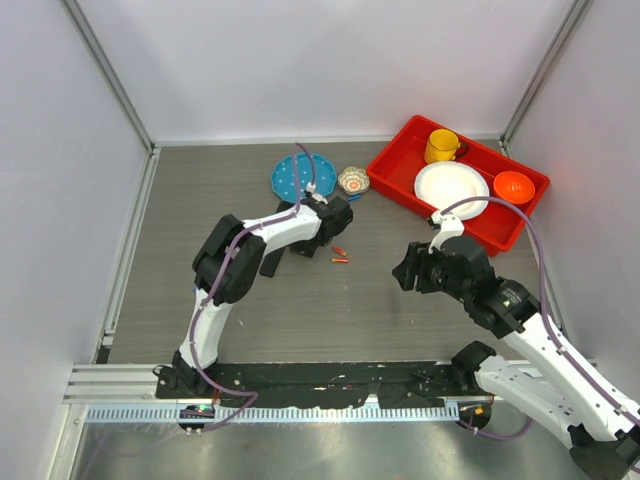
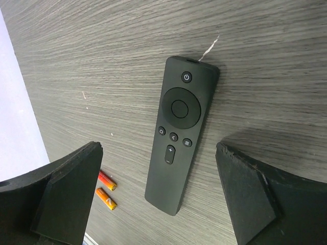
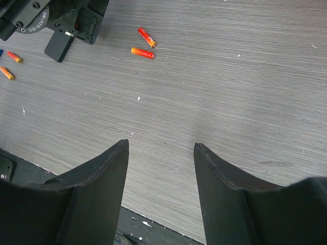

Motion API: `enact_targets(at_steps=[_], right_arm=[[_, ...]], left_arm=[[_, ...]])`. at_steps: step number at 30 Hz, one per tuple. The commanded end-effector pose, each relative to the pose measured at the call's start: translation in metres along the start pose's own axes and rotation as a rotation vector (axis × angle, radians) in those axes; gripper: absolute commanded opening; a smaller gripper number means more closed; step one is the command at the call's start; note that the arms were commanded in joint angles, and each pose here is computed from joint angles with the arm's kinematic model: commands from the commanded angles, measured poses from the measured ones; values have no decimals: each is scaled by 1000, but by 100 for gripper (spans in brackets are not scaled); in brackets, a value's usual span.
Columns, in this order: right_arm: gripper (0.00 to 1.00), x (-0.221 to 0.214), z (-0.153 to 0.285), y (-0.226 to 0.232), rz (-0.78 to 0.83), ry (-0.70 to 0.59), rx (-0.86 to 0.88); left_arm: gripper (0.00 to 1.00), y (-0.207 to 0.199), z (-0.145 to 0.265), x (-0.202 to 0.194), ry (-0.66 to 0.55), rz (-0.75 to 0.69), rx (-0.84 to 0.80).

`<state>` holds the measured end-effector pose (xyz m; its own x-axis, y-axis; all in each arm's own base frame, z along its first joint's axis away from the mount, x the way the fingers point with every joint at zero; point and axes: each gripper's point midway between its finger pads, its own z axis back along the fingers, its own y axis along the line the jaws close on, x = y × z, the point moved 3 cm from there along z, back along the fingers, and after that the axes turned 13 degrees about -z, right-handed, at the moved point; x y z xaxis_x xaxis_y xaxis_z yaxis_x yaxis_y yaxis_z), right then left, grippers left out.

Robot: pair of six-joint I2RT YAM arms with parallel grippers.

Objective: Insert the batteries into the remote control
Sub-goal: Place the remote control at the center of the board, then reset both arms

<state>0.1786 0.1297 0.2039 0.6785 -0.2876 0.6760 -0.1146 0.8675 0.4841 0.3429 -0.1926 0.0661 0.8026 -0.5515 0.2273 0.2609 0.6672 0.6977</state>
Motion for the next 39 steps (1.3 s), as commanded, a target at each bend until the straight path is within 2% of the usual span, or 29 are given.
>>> enact_targets(at_steps=[1,7,10,11,14,15,18,23,32,39], right_arm=[[59,13,7,6,-10,-55,15],[59,17,11,7,-5,-65,13],[59,18,12,5,-2,-71,4],[59,17,12,4,-1,-72,5],[59,15,8,5,-9,-69,14],[59,14,7,5,-10,-64,16],[59,11,2,7,-24,-56,28],[58,2,-7,9,-37,-24,51],[58,1,-21,8,-47,-17,35],[58,-1,-30,9,-74,-15,42]], left_arm=[[98,-17,7,2,-18,51,-95],[99,4,34,9,-88,143,-154],[100,33,61,11,-190,304,-279],[100,54,81,13,-254,395,-377],[100,73,83,5,-330,568,-524],[100,79,93,1,-400,624,-603],[100,94,92,-13,-446,751,-685],[100,94,78,-30,-403,821,-724],[100,113,106,-34,-515,1045,-803],[100,120,112,-39,-508,1074,-792]])
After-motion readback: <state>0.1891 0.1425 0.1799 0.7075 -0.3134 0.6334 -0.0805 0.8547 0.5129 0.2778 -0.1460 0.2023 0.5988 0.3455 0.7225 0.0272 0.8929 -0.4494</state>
